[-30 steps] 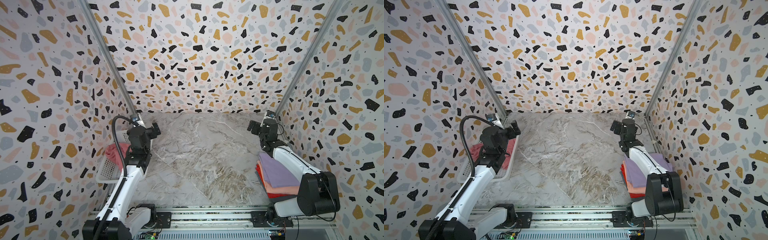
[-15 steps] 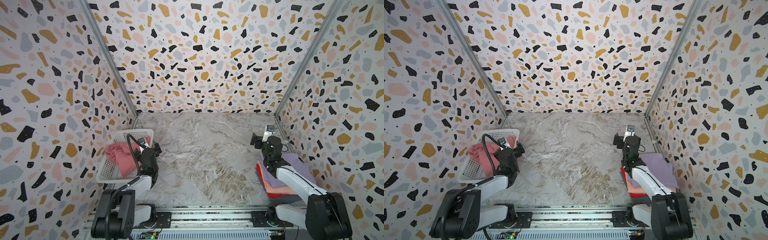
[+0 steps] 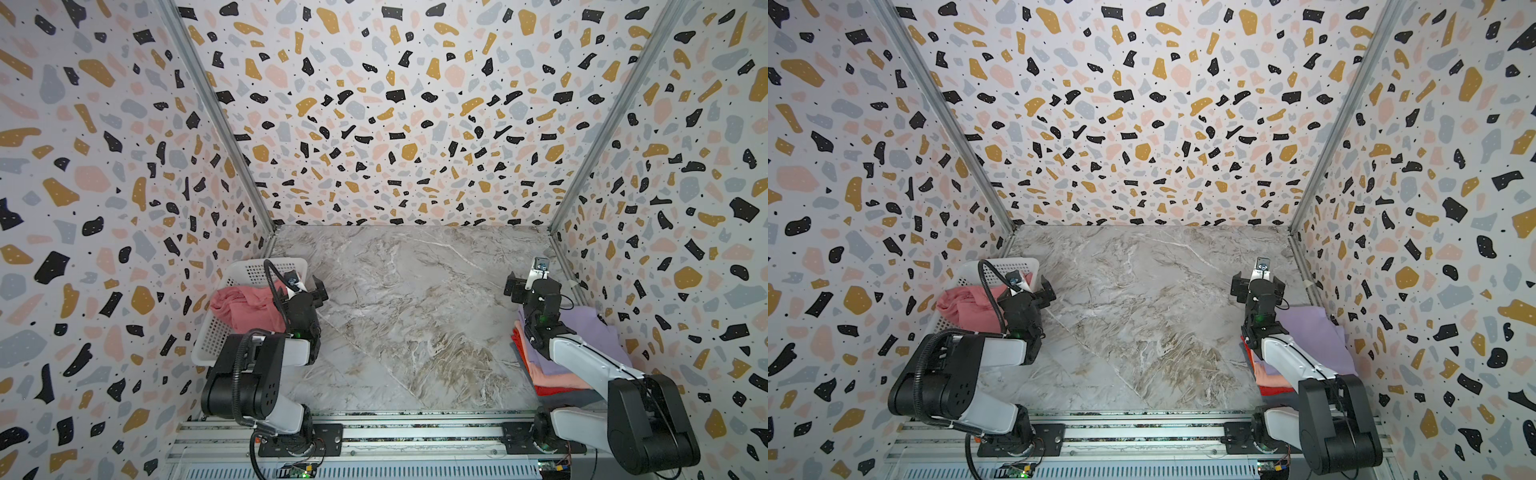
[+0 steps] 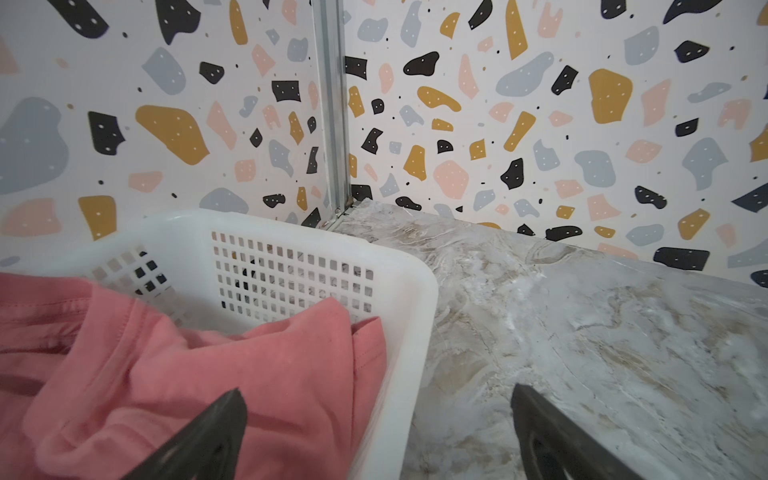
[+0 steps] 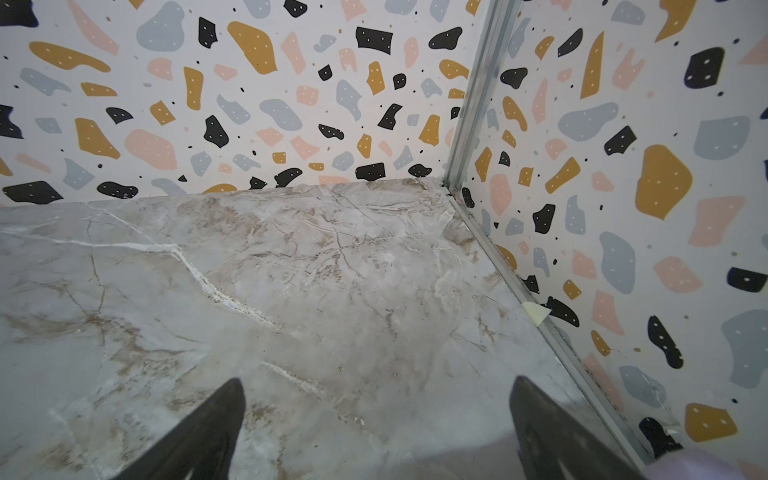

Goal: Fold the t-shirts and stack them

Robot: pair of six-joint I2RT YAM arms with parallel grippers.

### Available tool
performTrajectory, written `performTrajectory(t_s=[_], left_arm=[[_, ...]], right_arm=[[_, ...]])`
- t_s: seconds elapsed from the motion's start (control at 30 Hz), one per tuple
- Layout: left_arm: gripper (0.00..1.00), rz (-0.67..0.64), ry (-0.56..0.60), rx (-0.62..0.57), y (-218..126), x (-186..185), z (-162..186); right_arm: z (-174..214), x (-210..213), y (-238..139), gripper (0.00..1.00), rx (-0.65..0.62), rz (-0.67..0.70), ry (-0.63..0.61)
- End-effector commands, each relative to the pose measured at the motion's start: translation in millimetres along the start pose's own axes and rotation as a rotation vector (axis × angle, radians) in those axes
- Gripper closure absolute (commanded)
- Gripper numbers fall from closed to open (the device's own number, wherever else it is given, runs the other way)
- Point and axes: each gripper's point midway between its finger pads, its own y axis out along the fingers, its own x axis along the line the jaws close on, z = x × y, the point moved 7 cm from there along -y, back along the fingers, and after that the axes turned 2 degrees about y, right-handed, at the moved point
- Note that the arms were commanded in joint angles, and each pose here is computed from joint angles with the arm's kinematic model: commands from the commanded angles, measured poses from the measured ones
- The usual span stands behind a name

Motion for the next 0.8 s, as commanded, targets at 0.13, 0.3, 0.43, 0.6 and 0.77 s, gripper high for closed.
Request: performTrajectory(t_s=[0.13,0.3,0.43,0.6,0.77], left_arm=[[0.01,0.007,-0.112,-0.097,-21,8,-30],[0.01,-0.018,0.025,-0.053,-33,14,-36],[0.00,-0.033,0.079,-0.046,-39,20,-9],[0.00,-0.051,0.094,-0.020,-27,18,14],[0.00,-0.065,0.088,-0.018,-27,20,16]], right_arm=[[-30,1,18,0.01,-0.025,0.030,0.040],[-38,9,35,0.01,0.001,0.014,0.026],[-38,16,49,0.01,0.012,0.009,0.028],[-38,24,63,0.01,0.035,0.013,0.050],[-43,34,74,0.01,0.055,0.010,0.055]])
